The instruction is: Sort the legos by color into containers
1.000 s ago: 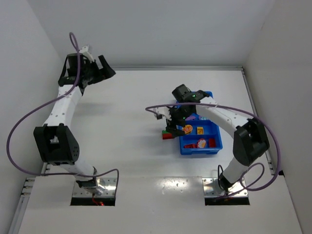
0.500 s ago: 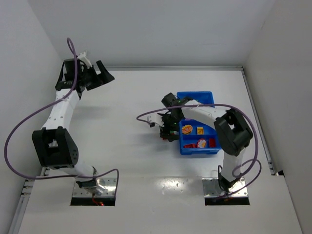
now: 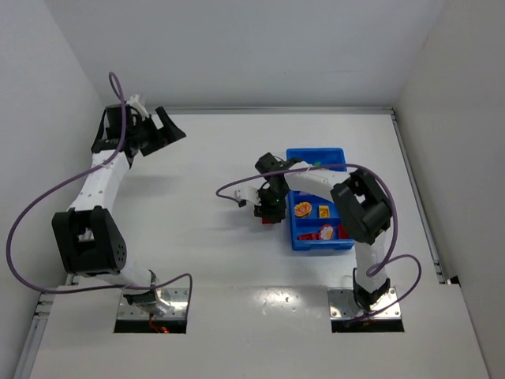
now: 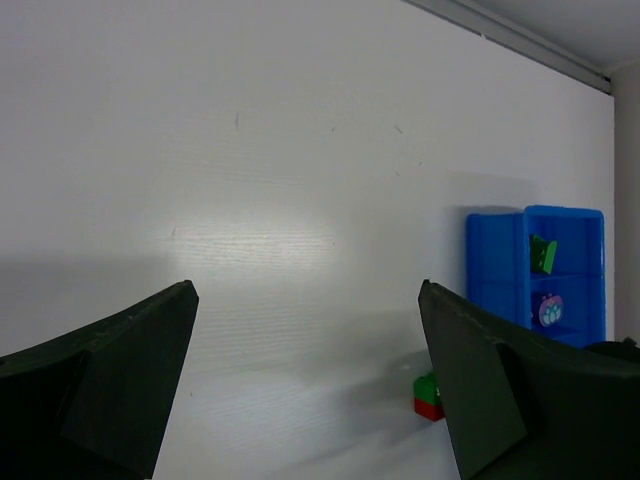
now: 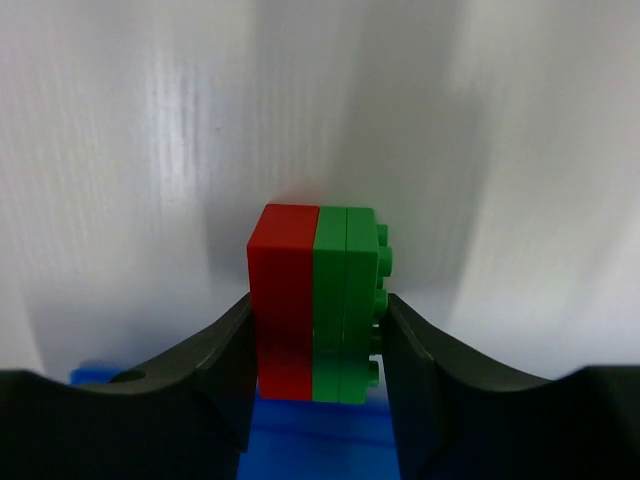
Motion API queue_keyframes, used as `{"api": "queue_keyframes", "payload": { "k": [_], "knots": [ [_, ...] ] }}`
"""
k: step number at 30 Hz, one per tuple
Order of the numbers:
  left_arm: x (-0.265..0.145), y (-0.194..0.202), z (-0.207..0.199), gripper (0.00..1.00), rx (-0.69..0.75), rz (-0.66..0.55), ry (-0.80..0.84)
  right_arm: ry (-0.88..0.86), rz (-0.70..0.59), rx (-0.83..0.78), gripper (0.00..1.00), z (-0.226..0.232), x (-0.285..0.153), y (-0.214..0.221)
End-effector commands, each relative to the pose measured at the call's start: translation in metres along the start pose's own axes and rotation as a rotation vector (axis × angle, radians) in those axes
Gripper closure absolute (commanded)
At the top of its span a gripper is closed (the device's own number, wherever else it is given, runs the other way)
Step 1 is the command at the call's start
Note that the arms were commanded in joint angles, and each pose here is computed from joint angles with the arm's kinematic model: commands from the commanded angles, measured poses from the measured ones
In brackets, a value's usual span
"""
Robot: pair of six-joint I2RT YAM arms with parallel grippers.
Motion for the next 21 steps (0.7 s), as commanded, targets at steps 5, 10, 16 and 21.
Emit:
{"api": "queue_keyframes", "payload": {
  "k": [5, 10, 16, 21],
  "knots": [
    [-0.014, 0.018, 0.013, 0.00, -0.201, 0.010, 0.115, 0.132, -0.027, -0.027, 0.69, -0.042, -0.003, -0.024],
    [-0.024, 0.049, 0.007, 0.00, -0.268, 0.077, 0.330, 0.285, -0.137, 0.053, 0.88, -0.077, -0.022, -0.050],
    [-0.031, 0.066, -0.003, 0.04, -0.323, 0.087, 0.453, 0.421, -0.363, 0.367, 0.99, -0.118, -0.070, -0.098],
    [-0.031, 0.070, -0.013, 0.07, -0.308, 0.097, 0.495, 0.357, -0.570, 0.490, 1.00, -0.121, -0.103, -0.134]
  ]
}}
Point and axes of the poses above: each gripper's point midway between its finger pads, its own x axis out along the fingers, its own z axis along the line the jaws close on, y = z × x, the point moved 3 cm from there along -x, back along the fingers, and after that the axes turned 1 degree about -x, right-handed, at the moved point
